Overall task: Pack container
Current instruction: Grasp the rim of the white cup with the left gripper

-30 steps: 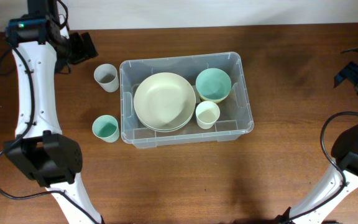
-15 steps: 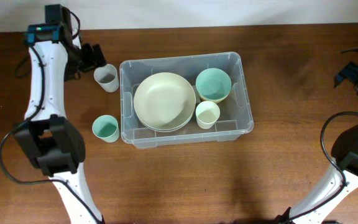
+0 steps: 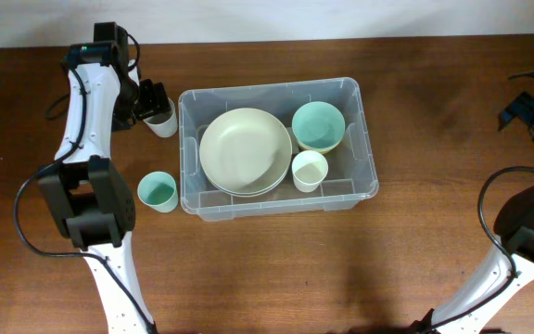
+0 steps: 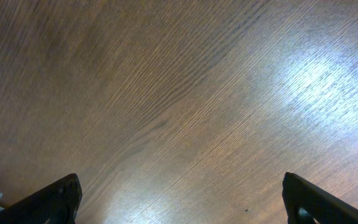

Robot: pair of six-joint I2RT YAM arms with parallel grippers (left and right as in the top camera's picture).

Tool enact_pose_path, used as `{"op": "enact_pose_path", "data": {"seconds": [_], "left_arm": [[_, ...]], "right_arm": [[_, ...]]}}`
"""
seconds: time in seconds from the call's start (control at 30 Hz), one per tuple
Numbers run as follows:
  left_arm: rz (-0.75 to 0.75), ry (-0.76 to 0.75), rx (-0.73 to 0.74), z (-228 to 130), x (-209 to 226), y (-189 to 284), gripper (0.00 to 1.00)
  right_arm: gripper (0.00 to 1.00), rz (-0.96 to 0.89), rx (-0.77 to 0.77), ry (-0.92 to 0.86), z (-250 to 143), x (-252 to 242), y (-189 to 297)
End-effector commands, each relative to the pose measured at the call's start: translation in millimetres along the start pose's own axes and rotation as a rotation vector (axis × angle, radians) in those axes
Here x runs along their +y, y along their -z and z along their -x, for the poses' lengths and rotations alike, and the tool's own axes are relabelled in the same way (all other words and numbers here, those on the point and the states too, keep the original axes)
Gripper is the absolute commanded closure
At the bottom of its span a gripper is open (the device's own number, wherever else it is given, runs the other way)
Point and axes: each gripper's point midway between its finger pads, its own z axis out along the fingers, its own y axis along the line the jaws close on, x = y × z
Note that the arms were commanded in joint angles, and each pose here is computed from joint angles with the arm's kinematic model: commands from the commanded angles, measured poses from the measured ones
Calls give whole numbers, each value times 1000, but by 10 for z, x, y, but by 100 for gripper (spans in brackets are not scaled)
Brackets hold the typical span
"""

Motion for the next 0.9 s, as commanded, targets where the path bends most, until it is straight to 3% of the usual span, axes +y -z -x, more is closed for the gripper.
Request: {"op": "enact_pose_path", "data": {"seconds": [0.0,0.4,0.7,0.87], "left_arm": [[-2,-11,5,2,5,-48,10],[8,-7,48,-55,33,-224,11],[15,-4,77,-91,53,-366,36],[14,-5,74,-85,52,-366,61]], "right_arm": [[1,8,-26,-5,-11,-12,117],[1,8,-26,-5,-11,-12,117],[1,8,-26,-5,-11,-12,117],[1,8,-26,-5,-11,-12,117]]}}
